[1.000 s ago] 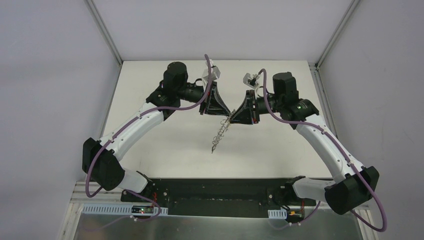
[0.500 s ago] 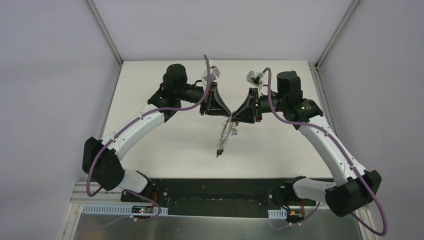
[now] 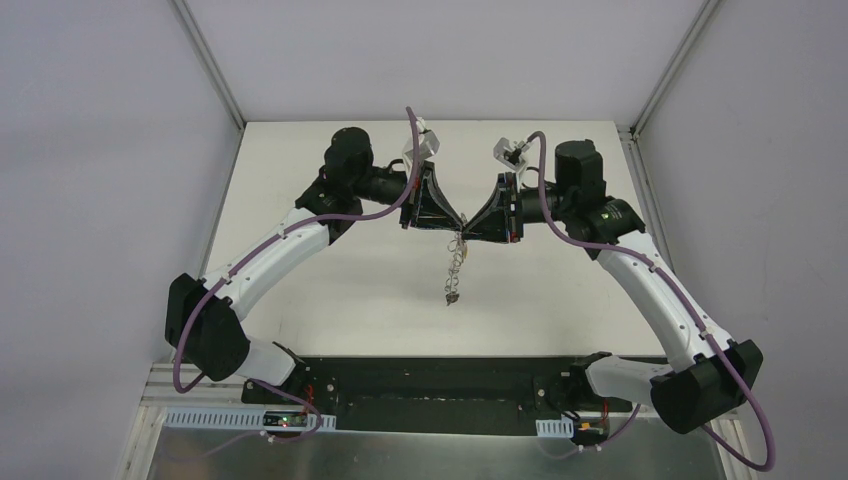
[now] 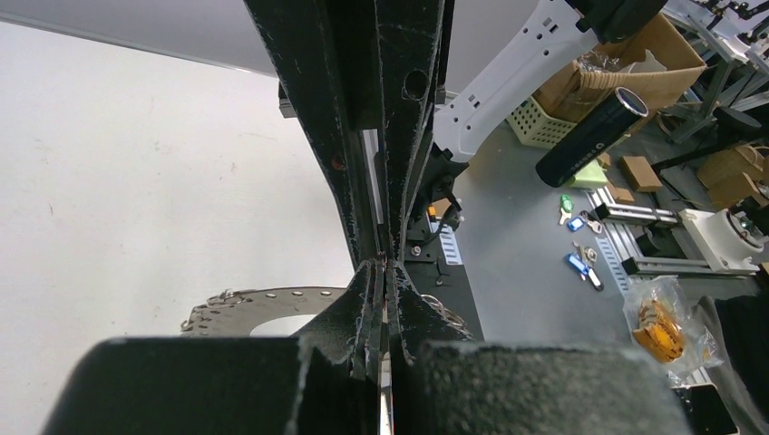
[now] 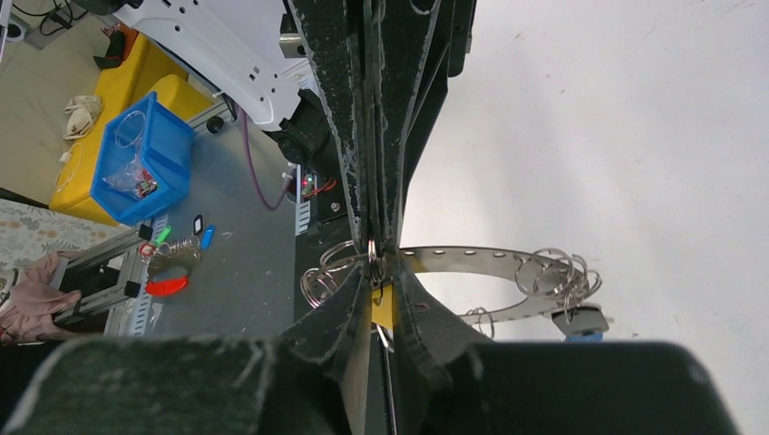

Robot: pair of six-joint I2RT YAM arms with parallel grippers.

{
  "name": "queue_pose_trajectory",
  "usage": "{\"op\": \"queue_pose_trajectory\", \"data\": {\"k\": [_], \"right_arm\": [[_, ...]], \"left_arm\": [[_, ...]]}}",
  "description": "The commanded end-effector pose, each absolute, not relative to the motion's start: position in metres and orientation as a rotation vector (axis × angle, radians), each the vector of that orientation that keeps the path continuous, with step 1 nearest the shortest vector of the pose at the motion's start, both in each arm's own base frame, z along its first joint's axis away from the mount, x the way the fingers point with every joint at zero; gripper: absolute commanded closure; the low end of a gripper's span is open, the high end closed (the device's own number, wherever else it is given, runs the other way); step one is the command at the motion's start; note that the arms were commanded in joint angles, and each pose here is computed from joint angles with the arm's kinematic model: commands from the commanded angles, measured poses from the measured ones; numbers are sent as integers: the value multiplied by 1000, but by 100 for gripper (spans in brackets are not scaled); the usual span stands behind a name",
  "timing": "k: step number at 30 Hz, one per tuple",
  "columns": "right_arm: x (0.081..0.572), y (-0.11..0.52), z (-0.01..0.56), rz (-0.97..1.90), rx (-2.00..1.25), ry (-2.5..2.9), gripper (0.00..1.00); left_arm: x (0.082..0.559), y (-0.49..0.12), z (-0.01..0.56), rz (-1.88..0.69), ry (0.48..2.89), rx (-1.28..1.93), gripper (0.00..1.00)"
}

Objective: Put the keys on the keyring

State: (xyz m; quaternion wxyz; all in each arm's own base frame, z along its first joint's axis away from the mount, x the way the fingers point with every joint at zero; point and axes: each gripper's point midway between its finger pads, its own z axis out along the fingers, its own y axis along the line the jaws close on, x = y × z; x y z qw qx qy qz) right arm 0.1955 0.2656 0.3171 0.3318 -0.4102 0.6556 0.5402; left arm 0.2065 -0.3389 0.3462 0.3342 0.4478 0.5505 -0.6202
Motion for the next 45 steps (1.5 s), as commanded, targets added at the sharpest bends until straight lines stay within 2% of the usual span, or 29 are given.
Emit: {"op": "queue_pose_trajectory", "data": {"k": [1,7,14,20,28,39,45], "right_arm": [[191,271,325,1444,-1103,1661,87],[191,270,323,1436,-1110,1665,100],[196,261,327,1240,-1186,1700,100],[189,269,307,1098,-1331,1807,100],[185,285,290,1094,-1406,1837,100],[182,290,289,1122,-1405,1830,100],[182,290,289,1120,-1400,1832,100]], "left_arm": [[211,-338,362,-1598,1363,1166,100],[211,-338,362,-1599,1361,1163,100],[211,-327,359,-1568,1368,1186,99],[203,-306,333,-1327,1443,1340,75],[200,-305,328,-1272,1430,1382,61],[199,-320,313,-1269,1422,1426,59],[200,-324,308,-1275,1435,1428,64]]}}
